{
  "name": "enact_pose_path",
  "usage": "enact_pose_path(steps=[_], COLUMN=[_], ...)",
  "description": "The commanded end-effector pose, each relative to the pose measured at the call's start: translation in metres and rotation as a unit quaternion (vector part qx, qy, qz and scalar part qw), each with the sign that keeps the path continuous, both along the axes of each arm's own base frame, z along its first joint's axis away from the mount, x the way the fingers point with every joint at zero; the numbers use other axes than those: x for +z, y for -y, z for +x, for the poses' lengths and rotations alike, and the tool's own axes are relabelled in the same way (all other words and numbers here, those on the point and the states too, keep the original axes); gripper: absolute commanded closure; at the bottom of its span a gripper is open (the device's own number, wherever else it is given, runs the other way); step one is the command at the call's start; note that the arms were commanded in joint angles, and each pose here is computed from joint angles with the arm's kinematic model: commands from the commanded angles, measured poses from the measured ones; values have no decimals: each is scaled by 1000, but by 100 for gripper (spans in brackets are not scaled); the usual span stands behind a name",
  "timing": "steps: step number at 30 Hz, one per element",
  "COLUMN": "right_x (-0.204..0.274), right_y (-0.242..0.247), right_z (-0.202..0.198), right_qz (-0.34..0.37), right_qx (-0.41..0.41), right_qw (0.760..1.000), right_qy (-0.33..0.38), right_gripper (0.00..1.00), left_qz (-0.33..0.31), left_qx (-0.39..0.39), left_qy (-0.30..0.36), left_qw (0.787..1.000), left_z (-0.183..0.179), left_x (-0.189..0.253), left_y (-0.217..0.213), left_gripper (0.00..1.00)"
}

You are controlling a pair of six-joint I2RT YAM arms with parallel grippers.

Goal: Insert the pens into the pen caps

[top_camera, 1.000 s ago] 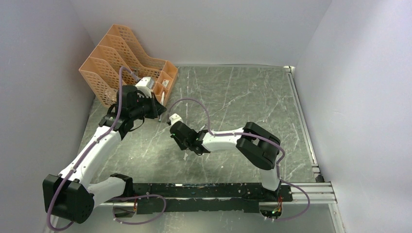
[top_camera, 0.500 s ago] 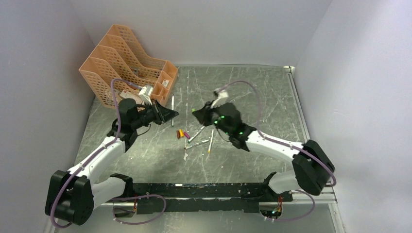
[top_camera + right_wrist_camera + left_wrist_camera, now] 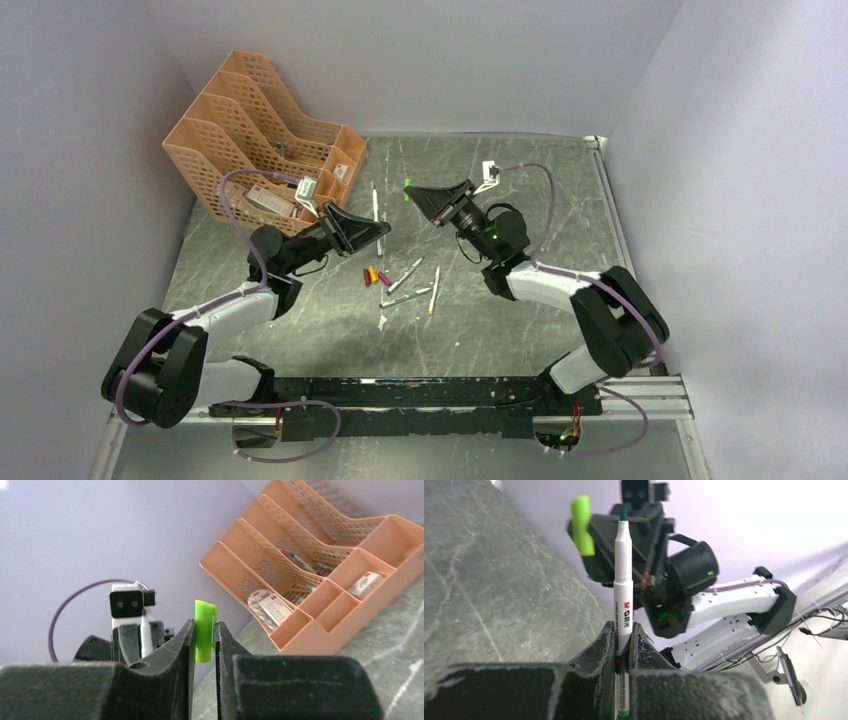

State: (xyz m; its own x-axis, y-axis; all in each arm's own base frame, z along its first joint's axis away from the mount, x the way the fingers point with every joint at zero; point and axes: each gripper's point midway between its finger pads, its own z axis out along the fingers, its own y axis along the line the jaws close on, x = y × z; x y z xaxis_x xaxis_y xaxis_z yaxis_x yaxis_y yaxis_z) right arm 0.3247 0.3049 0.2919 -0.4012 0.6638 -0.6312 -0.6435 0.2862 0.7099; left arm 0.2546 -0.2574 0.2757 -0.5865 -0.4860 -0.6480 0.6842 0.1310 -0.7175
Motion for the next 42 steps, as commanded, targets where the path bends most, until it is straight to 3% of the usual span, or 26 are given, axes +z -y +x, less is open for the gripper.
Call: enact_pose_path(steps=[1, 11, 21, 42], right_x=[58, 75, 74, 52], right_y=[0, -9, -22, -23], right_z=[-11, -7, -7, -20], right_qz=[106, 91, 23, 23], right_qx=[51, 58, 60, 80], right_qw=[991, 990, 993, 993], right_qy=[66, 93, 103, 83], right_gripper=[100, 100, 100, 100], left_qz=[-36, -19, -9, 0], left_qx=[-14, -35, -58, -40], left_qy=[48, 35, 34, 38], left_qw=[998, 999, 998, 998], left_z=[-12, -20, -23, -15], left_x=[26, 20, 15, 18], left_y=[10, 25, 37, 39], left_gripper=[93, 93, 93, 93])
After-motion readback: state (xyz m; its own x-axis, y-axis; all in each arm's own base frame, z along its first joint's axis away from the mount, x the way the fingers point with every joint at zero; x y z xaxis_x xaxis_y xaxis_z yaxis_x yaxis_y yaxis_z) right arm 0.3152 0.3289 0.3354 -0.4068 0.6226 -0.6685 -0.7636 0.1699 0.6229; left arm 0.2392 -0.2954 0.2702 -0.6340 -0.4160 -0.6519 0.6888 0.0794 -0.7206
